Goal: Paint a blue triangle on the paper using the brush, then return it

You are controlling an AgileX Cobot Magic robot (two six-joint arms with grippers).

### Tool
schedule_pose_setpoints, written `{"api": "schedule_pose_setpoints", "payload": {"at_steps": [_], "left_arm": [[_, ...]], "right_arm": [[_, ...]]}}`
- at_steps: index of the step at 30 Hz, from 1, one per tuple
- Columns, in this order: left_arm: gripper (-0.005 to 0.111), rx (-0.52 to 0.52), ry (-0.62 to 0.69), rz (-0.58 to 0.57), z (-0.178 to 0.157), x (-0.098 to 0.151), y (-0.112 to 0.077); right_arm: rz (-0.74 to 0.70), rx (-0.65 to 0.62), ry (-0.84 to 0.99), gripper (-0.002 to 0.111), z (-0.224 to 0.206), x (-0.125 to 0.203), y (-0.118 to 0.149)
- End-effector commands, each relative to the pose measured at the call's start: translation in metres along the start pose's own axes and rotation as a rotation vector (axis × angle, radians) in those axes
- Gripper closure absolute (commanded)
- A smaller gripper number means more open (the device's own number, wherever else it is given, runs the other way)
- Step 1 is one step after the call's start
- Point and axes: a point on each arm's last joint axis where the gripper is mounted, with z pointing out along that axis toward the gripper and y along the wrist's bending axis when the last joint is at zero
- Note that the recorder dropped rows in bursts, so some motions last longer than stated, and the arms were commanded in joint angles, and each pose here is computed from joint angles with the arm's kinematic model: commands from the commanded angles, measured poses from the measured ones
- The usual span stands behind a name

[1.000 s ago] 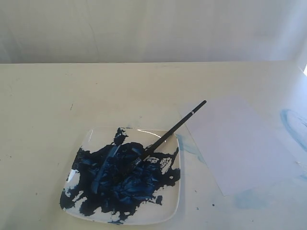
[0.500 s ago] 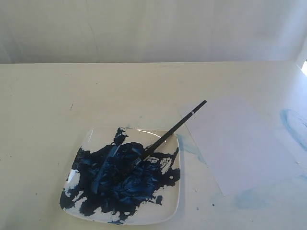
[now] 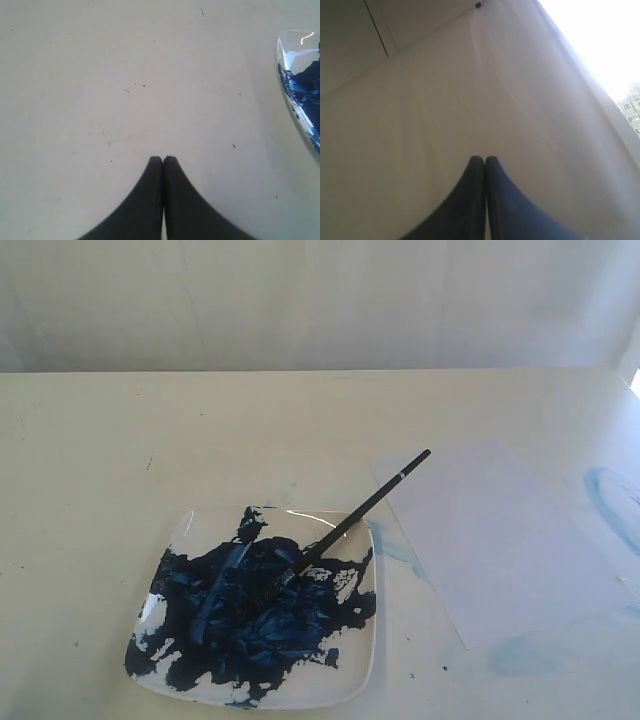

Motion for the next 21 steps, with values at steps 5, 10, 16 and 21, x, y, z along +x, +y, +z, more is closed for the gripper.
{"api": "schedule_pose_setpoints", "payload": {"at_steps": [5,10,16,21], "left_arm": [[0.107,0.007,0.009,0.003,0.001,0.002,0.000],[0.107,0.007,0.009,0.003,0.001,0.002,0.000],[0.107,0.025,0.009,0.014,0.001,0.002,-0.001],[0.107,0.057,0.010,0.029,0.000,0.003,-0.003]], "right_arm": [[-0.045,0.245,0.714,0.108,0.088,0.002,0.012],[0.080,0.223,1.051,0.108,0.147,0.043,0.019],[0.247,-0.034,1.246,0.108,0.185,0.116,0.029],[0.297,-0.046,1.332,0.108,0.200,0.169,0.023]]}}
